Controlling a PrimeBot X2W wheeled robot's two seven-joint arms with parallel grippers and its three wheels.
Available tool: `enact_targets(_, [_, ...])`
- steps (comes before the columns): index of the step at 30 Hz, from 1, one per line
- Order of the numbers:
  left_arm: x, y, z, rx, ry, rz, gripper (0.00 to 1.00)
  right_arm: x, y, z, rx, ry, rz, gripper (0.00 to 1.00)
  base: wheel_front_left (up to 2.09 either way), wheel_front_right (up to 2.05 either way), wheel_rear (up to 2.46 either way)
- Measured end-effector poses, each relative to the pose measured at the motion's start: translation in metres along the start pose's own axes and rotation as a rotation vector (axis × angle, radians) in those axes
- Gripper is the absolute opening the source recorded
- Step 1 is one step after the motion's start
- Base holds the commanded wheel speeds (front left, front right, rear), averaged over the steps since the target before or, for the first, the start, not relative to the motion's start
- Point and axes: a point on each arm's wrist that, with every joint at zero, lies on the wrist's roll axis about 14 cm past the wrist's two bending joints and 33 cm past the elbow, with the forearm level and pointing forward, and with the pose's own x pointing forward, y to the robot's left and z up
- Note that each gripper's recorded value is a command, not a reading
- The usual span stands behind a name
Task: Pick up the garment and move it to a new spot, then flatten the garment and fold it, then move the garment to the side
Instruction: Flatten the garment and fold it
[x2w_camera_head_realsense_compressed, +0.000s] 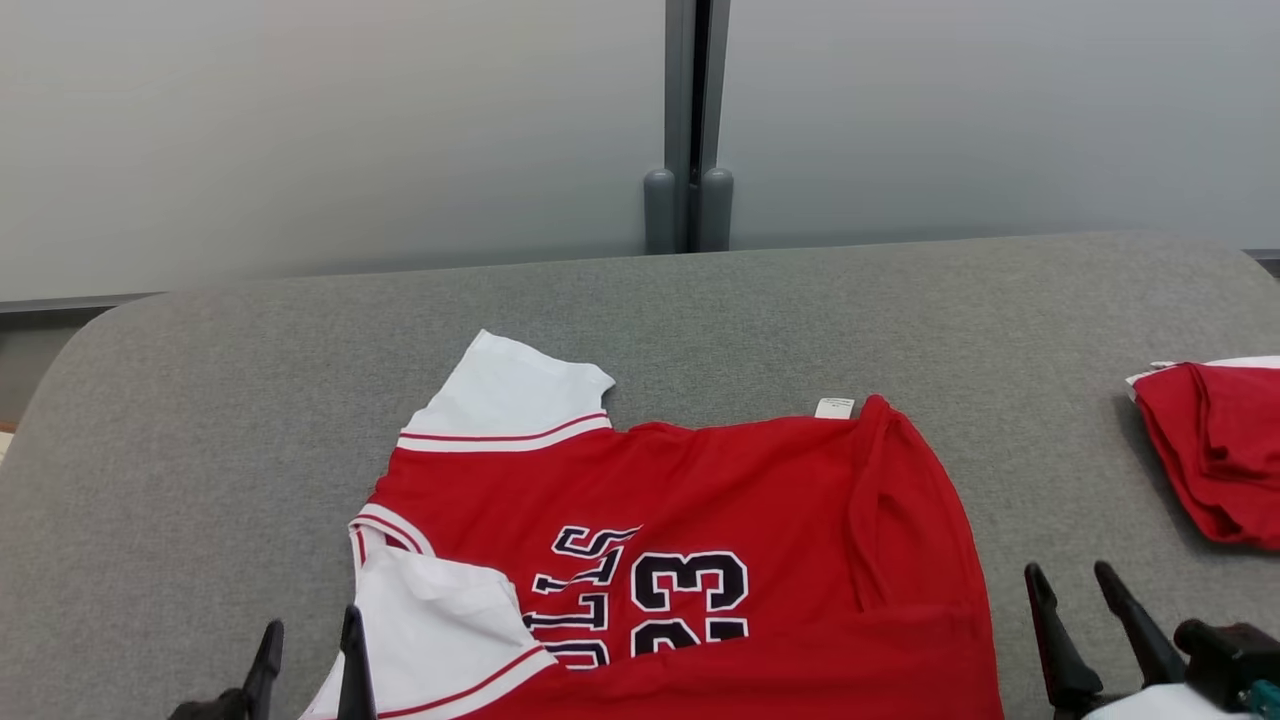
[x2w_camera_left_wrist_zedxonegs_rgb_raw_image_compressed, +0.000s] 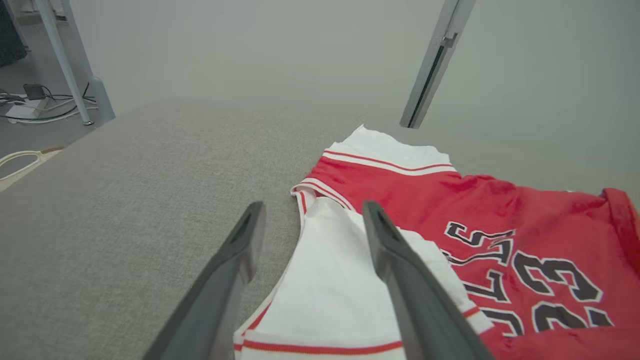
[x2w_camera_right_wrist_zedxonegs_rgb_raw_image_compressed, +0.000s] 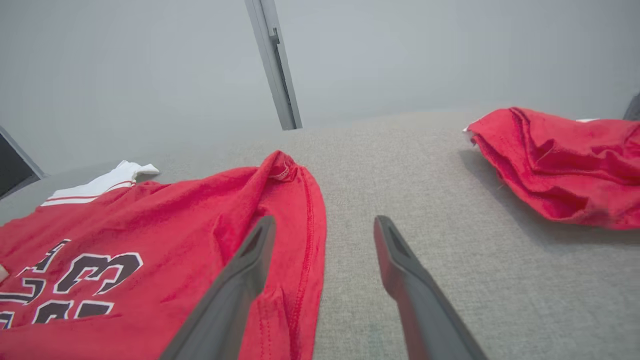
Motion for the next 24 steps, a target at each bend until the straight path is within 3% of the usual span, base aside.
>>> enact_targets(8, [0.019, -0.034, 0.064, 0.101, -0.231, -0.126, 1.00, -0.002, 0.013, 0.069, -0.090, -0.176, 0.016, 1.00, 0.00, 0.00, 0.00])
enact_targets(24, [0.019, -0.038, 0.061, 0.148, -0.201, -0.137, 1.00, -0.018, 0.025, 0.077, -0.076, -0.165, 0.003, 1.00, 0.00, 0.00, 0.00])
